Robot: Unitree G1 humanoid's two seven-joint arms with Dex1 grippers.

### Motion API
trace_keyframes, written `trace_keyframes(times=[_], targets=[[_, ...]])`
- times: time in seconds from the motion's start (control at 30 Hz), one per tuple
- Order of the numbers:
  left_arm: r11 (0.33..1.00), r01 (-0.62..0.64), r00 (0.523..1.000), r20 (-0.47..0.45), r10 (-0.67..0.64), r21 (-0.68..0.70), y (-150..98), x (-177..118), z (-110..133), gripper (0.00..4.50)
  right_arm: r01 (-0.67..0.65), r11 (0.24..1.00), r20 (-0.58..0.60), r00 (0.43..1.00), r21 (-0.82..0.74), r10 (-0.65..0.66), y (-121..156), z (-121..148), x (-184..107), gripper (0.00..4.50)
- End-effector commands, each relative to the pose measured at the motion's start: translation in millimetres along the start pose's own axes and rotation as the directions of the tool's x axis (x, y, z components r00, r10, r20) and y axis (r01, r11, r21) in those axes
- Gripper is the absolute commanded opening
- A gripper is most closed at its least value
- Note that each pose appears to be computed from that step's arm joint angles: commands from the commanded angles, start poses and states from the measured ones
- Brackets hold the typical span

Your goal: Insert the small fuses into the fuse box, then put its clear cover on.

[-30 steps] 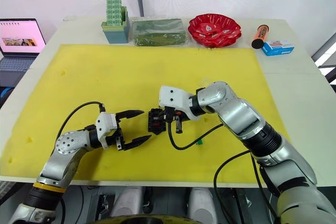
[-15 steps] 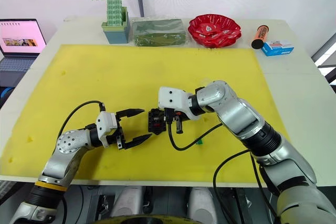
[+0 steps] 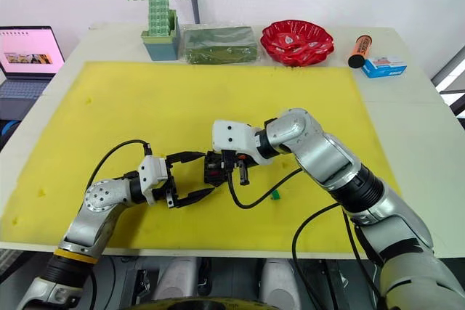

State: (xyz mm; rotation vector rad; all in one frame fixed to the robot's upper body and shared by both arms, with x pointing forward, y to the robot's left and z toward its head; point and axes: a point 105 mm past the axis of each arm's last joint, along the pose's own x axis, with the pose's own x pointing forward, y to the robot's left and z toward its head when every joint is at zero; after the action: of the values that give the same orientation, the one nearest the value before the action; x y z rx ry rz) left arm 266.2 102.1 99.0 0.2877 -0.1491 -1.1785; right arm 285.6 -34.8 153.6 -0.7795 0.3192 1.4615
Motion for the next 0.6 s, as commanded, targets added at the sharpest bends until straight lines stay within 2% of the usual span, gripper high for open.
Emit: trace_keyframes(times=[0.03,0.6], targets=[[0.999,-0.002,0.999,0.034,0.000,0.049,3,3,12,4.47,0.005,0.999,0.001,1.000,-0.052,-0.005,-2,11,-3,0.00],[0.998,-0.003,1.000,0.029,0.001,0.056,3,6,13,4.47,0.029,0.999,-0.050,0.998,-0.036,-0.031,-8,0,0,0.00]])
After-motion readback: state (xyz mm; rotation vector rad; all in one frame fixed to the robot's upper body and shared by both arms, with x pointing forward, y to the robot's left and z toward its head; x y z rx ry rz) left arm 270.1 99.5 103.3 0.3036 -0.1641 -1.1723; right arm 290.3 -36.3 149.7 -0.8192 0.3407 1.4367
